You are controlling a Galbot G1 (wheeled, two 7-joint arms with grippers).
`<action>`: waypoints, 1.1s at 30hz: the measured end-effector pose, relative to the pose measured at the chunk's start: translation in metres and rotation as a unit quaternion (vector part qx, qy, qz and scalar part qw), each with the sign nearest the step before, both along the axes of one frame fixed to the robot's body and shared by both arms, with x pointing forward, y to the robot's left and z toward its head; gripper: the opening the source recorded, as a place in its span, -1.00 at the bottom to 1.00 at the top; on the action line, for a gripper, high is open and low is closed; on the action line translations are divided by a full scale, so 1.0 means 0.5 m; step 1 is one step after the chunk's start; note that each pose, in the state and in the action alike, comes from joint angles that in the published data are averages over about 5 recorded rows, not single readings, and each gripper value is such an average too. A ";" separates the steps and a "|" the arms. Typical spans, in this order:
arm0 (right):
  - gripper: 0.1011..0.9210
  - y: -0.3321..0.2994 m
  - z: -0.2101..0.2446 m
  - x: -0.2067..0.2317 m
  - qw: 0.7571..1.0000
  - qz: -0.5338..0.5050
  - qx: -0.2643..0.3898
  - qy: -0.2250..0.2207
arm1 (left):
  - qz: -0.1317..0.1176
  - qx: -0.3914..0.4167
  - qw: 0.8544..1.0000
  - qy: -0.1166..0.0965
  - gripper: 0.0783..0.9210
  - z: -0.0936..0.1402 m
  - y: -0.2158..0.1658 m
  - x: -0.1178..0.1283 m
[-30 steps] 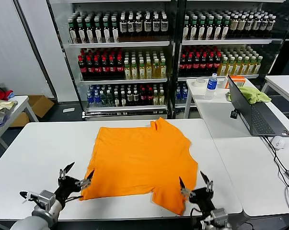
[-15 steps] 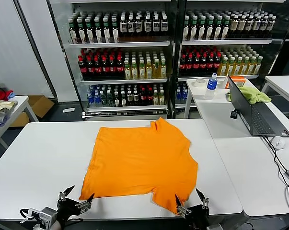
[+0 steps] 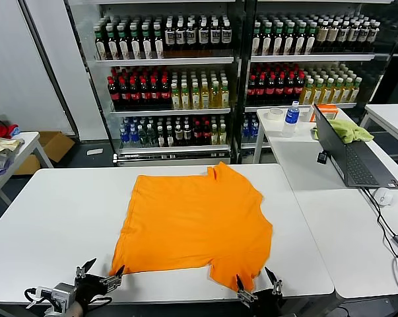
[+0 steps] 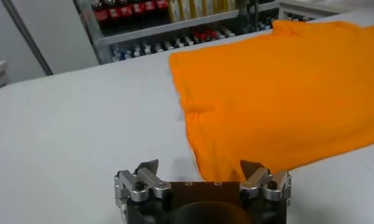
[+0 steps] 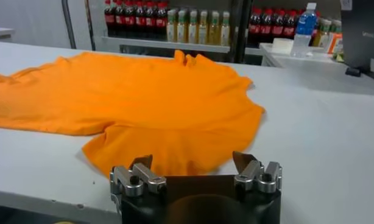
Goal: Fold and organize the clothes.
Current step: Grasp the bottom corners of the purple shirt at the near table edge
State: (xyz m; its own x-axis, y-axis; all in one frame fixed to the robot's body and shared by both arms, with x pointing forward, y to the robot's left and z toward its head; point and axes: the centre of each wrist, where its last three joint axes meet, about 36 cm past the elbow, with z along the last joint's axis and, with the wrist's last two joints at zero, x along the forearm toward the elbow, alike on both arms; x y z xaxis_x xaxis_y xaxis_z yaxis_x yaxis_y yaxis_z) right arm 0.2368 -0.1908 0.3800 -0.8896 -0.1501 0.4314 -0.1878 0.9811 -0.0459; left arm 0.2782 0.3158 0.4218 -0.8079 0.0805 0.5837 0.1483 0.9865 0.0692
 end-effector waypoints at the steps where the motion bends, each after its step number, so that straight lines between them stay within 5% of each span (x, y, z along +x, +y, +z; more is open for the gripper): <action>1: 0.76 0.001 0.000 0.000 1.000 -0.001 0.000 0.002 | 0.003 -0.006 1.000 0.003 0.77 -0.001 -0.001 0.000; 9: 0.56 0.007 -0.003 -0.001 1.000 -0.003 0.005 0.014 | 0.022 -0.031 0.999 0.014 0.70 -0.013 0.000 0.005; 25: -0.58 0.022 -0.003 0.003 0.999 -0.002 0.026 0.025 | 0.023 -0.039 0.999 0.018 -0.37 -0.028 -0.015 -0.010; 33: -0.96 0.010 0.010 0.004 0.999 0.003 0.036 0.019 | 0.007 -0.032 0.999 0.008 -0.90 -0.031 -0.025 -0.016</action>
State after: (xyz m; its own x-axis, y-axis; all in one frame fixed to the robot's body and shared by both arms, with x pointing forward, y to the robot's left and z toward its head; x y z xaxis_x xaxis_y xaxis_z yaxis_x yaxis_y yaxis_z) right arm 0.2389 -0.1858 0.3848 -0.8722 -0.1865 0.4522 -0.1932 0.9806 0.0317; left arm 0.2703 0.3033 0.4065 -0.8004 0.1059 0.5900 0.1343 0.9909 0.0044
